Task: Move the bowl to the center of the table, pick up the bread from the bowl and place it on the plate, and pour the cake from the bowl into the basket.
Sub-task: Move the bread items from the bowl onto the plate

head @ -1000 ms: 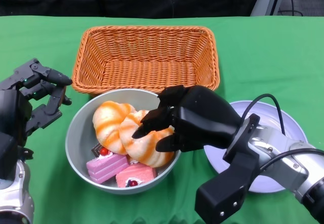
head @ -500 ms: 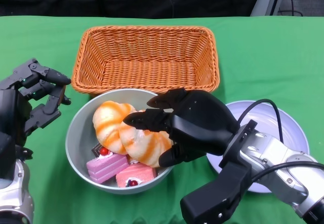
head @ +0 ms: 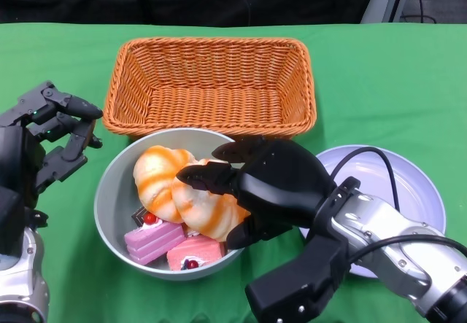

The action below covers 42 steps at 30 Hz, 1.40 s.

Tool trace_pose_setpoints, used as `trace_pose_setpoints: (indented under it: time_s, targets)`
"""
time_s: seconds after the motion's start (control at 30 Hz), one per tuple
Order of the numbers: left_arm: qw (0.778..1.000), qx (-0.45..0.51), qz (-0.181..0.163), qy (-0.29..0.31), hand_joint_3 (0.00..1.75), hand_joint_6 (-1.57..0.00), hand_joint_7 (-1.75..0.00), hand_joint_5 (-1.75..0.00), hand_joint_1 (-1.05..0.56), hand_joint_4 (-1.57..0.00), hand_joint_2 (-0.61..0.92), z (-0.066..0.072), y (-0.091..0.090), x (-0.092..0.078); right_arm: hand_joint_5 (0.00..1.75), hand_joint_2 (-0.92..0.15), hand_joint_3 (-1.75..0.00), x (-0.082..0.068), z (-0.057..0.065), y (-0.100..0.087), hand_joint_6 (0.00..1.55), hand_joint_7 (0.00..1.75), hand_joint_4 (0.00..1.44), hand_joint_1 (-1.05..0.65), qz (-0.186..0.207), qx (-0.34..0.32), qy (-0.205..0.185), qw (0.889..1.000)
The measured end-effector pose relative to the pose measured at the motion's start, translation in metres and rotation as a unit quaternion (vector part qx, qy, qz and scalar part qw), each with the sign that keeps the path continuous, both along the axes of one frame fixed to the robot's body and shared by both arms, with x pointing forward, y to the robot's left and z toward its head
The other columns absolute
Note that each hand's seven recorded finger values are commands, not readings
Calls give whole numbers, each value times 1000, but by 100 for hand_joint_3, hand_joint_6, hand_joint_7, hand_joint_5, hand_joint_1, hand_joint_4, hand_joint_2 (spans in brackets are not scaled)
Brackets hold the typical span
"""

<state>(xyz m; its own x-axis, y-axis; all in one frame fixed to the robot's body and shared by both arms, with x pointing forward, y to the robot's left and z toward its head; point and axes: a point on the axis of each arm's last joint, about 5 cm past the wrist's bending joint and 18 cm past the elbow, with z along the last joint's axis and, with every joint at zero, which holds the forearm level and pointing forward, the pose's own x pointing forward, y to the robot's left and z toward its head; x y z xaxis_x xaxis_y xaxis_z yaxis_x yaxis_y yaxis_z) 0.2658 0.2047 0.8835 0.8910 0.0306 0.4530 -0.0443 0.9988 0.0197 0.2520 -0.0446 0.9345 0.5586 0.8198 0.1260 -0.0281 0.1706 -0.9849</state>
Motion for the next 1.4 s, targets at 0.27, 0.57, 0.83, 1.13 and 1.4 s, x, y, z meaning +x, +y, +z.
trace_pose_setpoints:
  time_s: [0.27, 0.57, 0.83, 1.13, 1.4]
  targets:
    - [1000, -2, 9, -9, 56, -84, -112, -147, -13, -82, 86, 1, 1, 0, 1, -92, -1, 5, -4, 6, 48, 2, 50, -93, 3, -21, 7, 1000]
    - [1000, -1, 10, -16, 61, -86, -115, -151, -13, -85, 82, 1, 1, -1, 0, -92, -4, 9, -10, 13, 43, 0, 45, -93, -3, -41, 0, 999]
    - [1000, -1, 10, -16, 65, -86, -114, -148, -11, -85, 80, 1, 1, -1, 0, -92, -2, 10, -10, 18, 42, 0, 41, -95, -15, -53, -8, 998]
    - [1000, 2, 19, -17, 68, -86, -115, -147, -11, -85, 79, 2, 0, -1, 1, -92, -7, 11, 1, 24, 38, 1, 36, -93, -18, -119, 15, 993]
    - [1000, 1, 22, -18, 69, -87, -115, -148, -11, -85, 78, 2, -1, 0, 3, -92, -2, 12, 2, 27, 45, 2, 43, -94, -17, -134, 36, 990]
